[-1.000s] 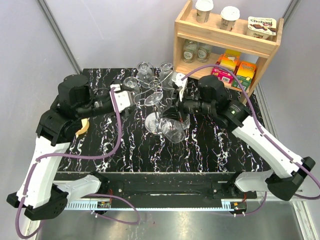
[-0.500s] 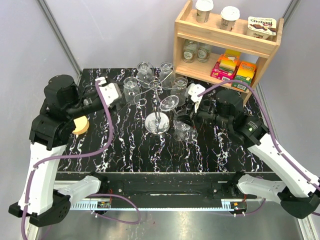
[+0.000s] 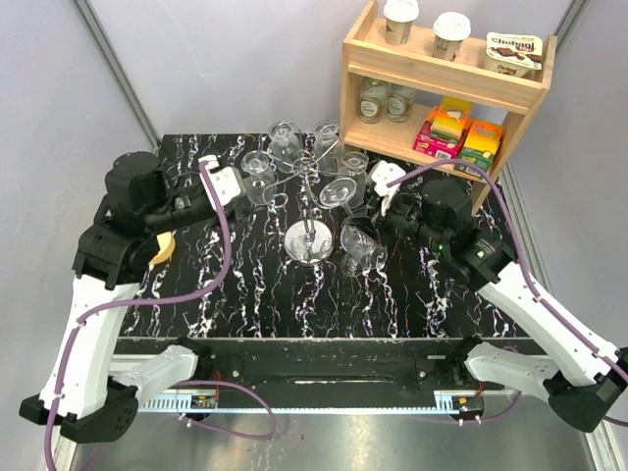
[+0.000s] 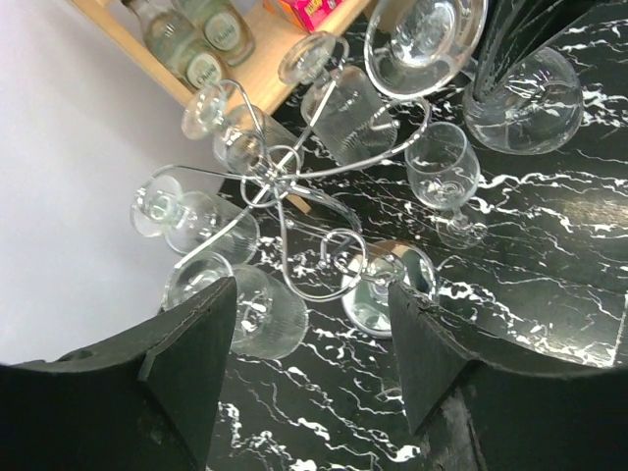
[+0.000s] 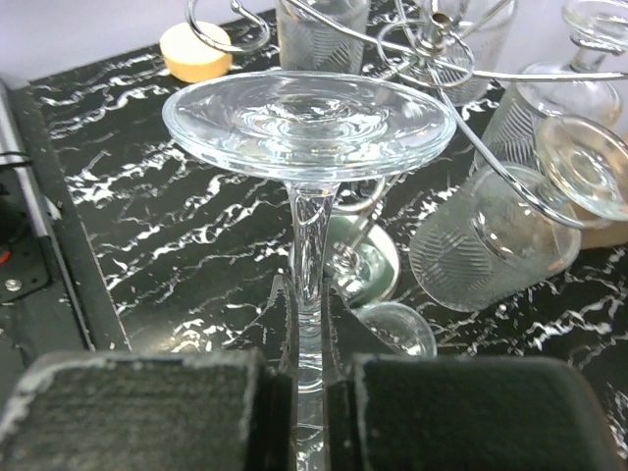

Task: Place the wine glass upside down on the wine glass rack
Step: Turn the wine glass upside down at the wine rack.

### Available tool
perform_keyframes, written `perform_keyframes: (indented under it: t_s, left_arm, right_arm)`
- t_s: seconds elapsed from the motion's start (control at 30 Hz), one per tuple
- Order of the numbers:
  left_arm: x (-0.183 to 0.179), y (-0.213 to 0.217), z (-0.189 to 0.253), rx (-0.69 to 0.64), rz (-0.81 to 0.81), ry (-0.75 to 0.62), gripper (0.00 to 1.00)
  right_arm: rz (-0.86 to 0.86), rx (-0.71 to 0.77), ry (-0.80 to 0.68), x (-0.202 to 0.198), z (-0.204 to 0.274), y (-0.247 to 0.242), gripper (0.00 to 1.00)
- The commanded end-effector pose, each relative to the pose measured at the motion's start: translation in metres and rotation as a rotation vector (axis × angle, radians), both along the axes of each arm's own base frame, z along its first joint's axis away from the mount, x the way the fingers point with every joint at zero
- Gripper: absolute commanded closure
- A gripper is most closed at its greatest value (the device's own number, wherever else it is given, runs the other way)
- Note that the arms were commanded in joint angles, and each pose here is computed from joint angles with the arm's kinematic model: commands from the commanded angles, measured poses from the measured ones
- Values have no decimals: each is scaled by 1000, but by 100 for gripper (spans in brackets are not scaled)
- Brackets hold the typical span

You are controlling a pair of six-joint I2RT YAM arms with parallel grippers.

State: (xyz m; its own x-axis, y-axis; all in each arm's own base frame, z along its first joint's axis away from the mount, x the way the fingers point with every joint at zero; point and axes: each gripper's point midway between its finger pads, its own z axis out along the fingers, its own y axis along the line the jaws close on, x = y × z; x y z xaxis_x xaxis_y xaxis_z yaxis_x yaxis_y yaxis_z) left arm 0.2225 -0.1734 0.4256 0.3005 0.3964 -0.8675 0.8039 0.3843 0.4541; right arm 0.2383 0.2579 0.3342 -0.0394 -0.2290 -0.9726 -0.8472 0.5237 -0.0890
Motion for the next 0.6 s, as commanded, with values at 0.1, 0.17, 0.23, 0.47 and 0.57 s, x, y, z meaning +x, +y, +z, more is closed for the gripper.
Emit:
perform_keyframes:
  t_s: [0.1, 0.17, 0.23, 0.47, 0.57]
  left_arm:
    - [7, -10, -14, -35, -40, 33, 33]
    - [8, -12, -18, -32, -48, 42, 33]
    - [9, -12, -20, -30, -46, 48, 33]
    - [10, -11, -23, -30, -46, 57, 33]
    - [8, -11, -23, -30, -46, 55, 33]
  right_arm:
    - [81, 172, -35, 1, 34, 25, 100]
    - [58, 176, -49, 5, 32, 24, 100]
    - [21, 181, -63, 12, 32, 21, 100]
    - [-68, 185, -94, 25, 26, 12, 100]
    - [-116, 196, -107, 32, 30, 6, 100]
